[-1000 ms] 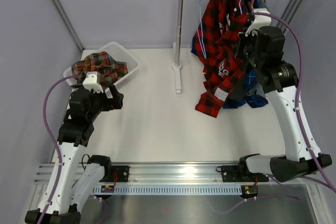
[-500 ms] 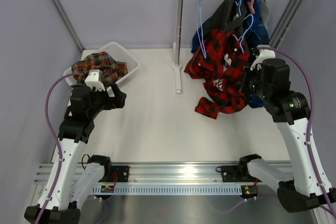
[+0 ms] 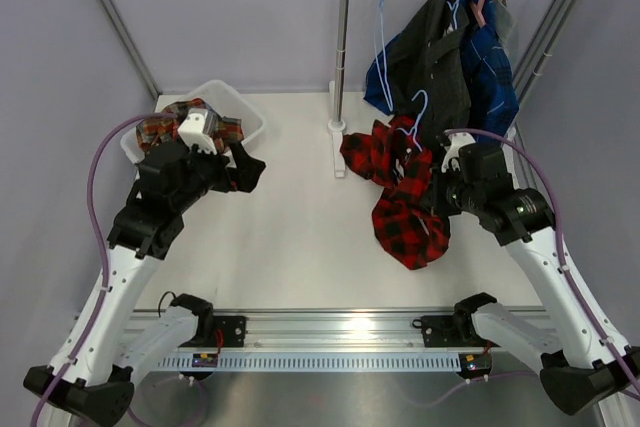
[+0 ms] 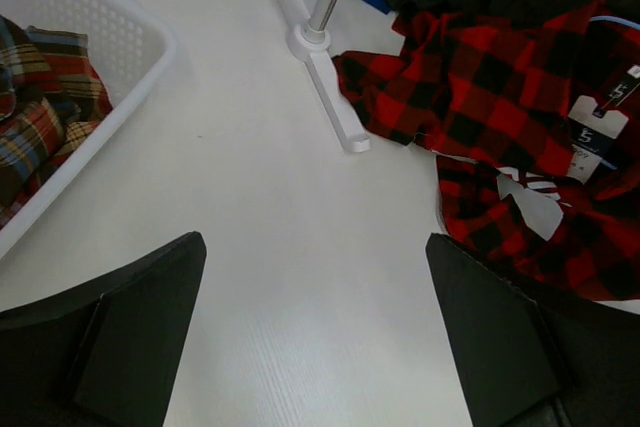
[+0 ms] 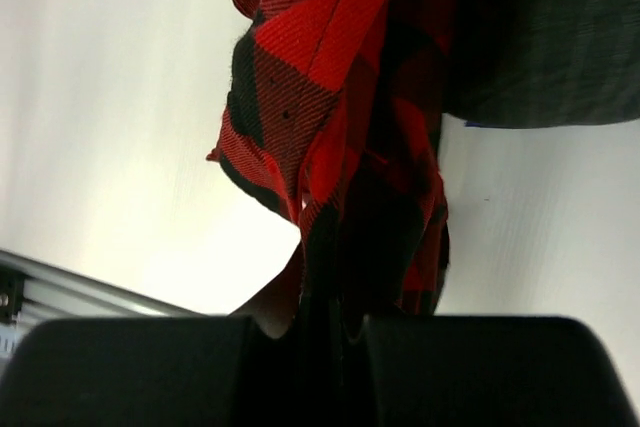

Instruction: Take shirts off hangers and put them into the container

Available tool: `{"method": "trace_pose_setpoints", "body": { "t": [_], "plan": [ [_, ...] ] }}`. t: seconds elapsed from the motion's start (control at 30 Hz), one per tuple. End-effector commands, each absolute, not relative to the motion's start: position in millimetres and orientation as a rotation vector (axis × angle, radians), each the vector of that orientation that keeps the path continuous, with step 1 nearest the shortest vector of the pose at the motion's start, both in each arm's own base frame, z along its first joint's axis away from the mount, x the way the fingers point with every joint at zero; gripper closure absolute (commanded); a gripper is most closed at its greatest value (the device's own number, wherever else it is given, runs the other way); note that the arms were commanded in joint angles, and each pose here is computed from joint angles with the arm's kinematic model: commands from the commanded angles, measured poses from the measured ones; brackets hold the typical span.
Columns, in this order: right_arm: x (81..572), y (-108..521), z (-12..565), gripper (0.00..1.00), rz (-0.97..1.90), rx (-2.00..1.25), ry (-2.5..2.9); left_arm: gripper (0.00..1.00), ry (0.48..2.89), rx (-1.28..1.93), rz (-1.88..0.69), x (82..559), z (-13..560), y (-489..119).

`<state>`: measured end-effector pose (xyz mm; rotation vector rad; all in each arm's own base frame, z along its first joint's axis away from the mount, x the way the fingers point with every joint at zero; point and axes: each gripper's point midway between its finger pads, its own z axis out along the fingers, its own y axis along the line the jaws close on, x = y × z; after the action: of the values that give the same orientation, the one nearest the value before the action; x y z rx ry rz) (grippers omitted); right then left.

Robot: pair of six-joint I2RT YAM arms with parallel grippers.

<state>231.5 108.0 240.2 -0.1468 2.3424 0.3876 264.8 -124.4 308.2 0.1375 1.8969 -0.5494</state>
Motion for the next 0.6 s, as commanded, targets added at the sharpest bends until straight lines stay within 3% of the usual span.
{"method": "trace_pose_setpoints", "body": {
  "t": [0.0, 0.33, 0.57],
  "plan": [
    [223.3, 133.5, 263.2, 1.0, 0.521, -0.256, 2.199, 0.01, 1.809, 0.168, -0.609, 266.5, 346.6, -141.2],
    [204.0, 163.0, 284.2, 1.0, 0.665, -0.417, 2.034, 0.01, 1.761, 0.203, -0.701, 268.5, 380.6, -171.2],
    [198.6, 191.9, 299.0, 1.0, 0.796, -0.546, 1.96, 0.01, 1.699, 0.286, -0.774, 263.5, 407.3, -224.4]
  ]
}}
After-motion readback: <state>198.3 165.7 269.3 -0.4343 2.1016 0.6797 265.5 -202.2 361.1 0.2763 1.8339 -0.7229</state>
